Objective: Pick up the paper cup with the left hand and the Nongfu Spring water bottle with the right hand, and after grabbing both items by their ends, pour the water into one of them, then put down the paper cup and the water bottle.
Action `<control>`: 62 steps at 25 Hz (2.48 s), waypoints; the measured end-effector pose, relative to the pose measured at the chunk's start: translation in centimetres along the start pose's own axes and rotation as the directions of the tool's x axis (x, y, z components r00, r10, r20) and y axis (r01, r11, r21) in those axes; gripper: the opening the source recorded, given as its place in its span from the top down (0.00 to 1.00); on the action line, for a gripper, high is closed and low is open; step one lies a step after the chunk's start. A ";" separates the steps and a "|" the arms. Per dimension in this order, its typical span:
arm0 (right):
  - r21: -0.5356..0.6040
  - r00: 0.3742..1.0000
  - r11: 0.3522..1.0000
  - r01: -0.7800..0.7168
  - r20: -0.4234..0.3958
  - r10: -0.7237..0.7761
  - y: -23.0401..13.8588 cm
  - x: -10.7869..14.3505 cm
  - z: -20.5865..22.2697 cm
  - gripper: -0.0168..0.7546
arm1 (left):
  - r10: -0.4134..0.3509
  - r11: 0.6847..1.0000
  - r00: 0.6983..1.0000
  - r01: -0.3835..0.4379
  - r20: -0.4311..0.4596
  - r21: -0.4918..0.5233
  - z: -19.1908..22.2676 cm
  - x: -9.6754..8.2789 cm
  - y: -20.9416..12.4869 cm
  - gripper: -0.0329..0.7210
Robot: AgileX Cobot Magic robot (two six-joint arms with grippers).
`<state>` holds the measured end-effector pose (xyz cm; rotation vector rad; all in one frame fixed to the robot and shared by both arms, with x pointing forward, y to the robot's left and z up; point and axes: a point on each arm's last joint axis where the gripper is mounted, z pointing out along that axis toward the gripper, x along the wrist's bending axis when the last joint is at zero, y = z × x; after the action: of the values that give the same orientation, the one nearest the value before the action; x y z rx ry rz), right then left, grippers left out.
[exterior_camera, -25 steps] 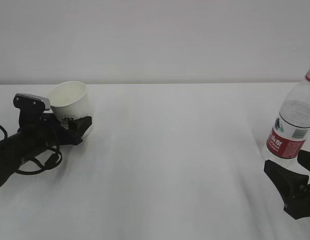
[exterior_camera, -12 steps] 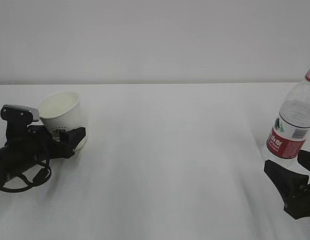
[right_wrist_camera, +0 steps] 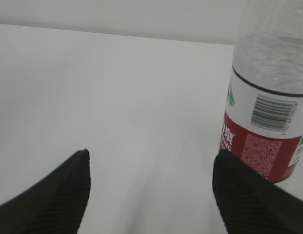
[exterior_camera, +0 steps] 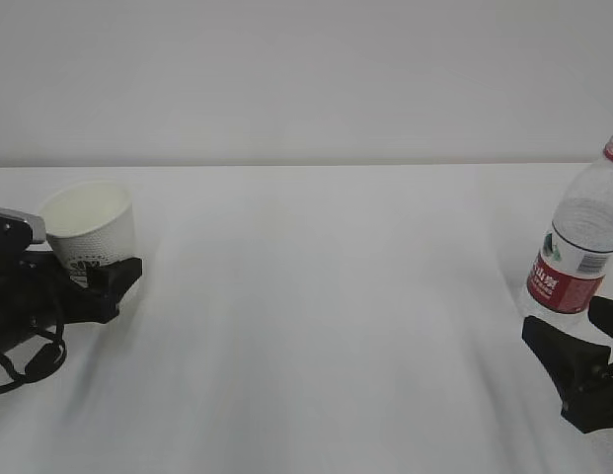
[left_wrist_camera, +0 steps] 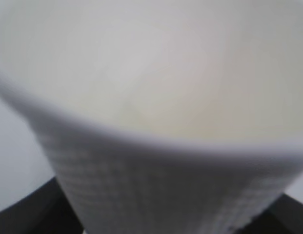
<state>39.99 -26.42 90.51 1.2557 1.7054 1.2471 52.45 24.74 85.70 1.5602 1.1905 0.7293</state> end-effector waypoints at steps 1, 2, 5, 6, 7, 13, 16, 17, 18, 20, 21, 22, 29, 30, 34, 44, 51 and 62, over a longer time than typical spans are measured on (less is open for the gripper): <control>0.000 1.000 1.000 0.000 0.000 0.000 0.0 0.0 0.0 0.22 | 0.002 1.000 1.000 -0.002 -0.006 -0.011 -0.4 0.0 0.4 0.21; 0.000 1.000 1.000 0.000 0.000 0.000 0.0 0.0 0.0 0.22 | 0.003 1.000 1.000 -0.003 -0.012 -0.018 -0.7 -0.1 0.6 0.21; 0.000 1.000 1.000 0.000 0.000 0.000 0.0 0.0 0.0 0.22 | 0.006 0.999 1.000 -0.006 -0.014 -0.032 -1.7 -0.3 1.2 0.21; 0.000 1.000 1.000 0.000 0.000 0.000 0.0 0.0 0.0 0.22 | 0.009 0.999 1.000 -0.009 -0.014 -0.038 -2.0 -0.4 1.4 0.21; 0.000 1.000 1.000 0.000 0.000 0.000 0.0 0.0 0.0 0.22 | 0.009 0.999 1.000 -0.009 -0.013 -0.041 -2.3 -0.5 1.6 0.21; 0.000 1.000 1.000 0.000 0.000 0.000 0.0 0.0 0.0 0.22 | 0.015 0.998 1.000 -0.016 -0.013 -0.061 -4.3 -1.1 2.3 0.21; 0.000 1.000 1.000 0.000 0.000 0.000 0.0 0.0 0.0 0.22 | 0.017 0.997 1.000 -0.018 -0.013 -0.069 -5.5 -1.4 2.5 0.21; 0.000 1.000 1.000 0.000 0.000 0.000 0.0 0.0 0.0 0.22 | 0.018 0.997 1.000 -0.019 -0.012 -0.072 -5.9 -1.5 2.6 0.21; 0.000 1.000 1.000 0.000 0.000 0.000 0.0 0.0 0.0 0.22 | 0.021 0.997 1.000 -0.022 -0.008 -0.074 -6.3 -1.6 2.6 0.21; 0.000 1.000 1.000 0.000 0.000 0.000 0.0 0.0 0.0 0.22 | 0.033 0.996 0.999 -0.032 0.011 -0.078 -6.8 -1.9 2.7 0.21; 0.000 1.000 1.000 -0.002 0.000 0.002 0.0 0.0 0.0 0.22 | 0.041 0.996 0.999 -0.039 0.024 -0.078 -7.1 -2.1 2.8 0.21; 0.000 1.000 1.000 -0.007 0.000 0.007 0.0 0.0 0.0 0.22 | 0.050 0.996 0.998 -0.047 0.038 -0.080 -7.3 -2.3 2.8 0.21; 0.000 1.000 1.000 -0.020 0.000 0.020 0.0 0.0 0.0 0.22 | 0.092 0.992 0.983 -0.077 0.159 -0.096 -7.9 -3.6 3.2 0.21; 0.000 1.000 1.000 -0.020 0.000 0.020 0.0 0.0 0.0 0.22 | 0.092 0.993 0.979 -0.077 0.180 -0.092 -7.9 -3.8 3.2 0.21; 0.000 1.000 1.000 -0.022 0.000 0.022 0.0 0.0 0.0 0.22 | 0.106 0.993 0.962 -0.088 0.253 -0.080 -8.0 -4.4 3.0 0.21; 0.000 1.000 1.000 -0.022 0.000 0.022 0.0 0.0 0.0 0.22 | 0.134 0.991 0.911 -0.121 0.389 -0.058 -8.4 -5.7 2.6 0.22; 0.000 1.000 1.000 -0.026 0.004 0.026 0.0 0.0 0.0 0.22 | 0.161 0.987 0.866 -0.153 0.474 -0.056 -8.6 -7.3 2.3 0.22; -0.001 1.000 1.000 -0.007 0.011 0.007 0.0 -0.1 0.0 0.22 | 0.197 0.978 0.753 -0.199 0.628 -0.068 -9.2 -11.4 1.6 0.22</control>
<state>40.02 -26.52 90.51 1.2666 1.6945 1.2425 41.04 17.22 91.36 1.7565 0.5225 0.2746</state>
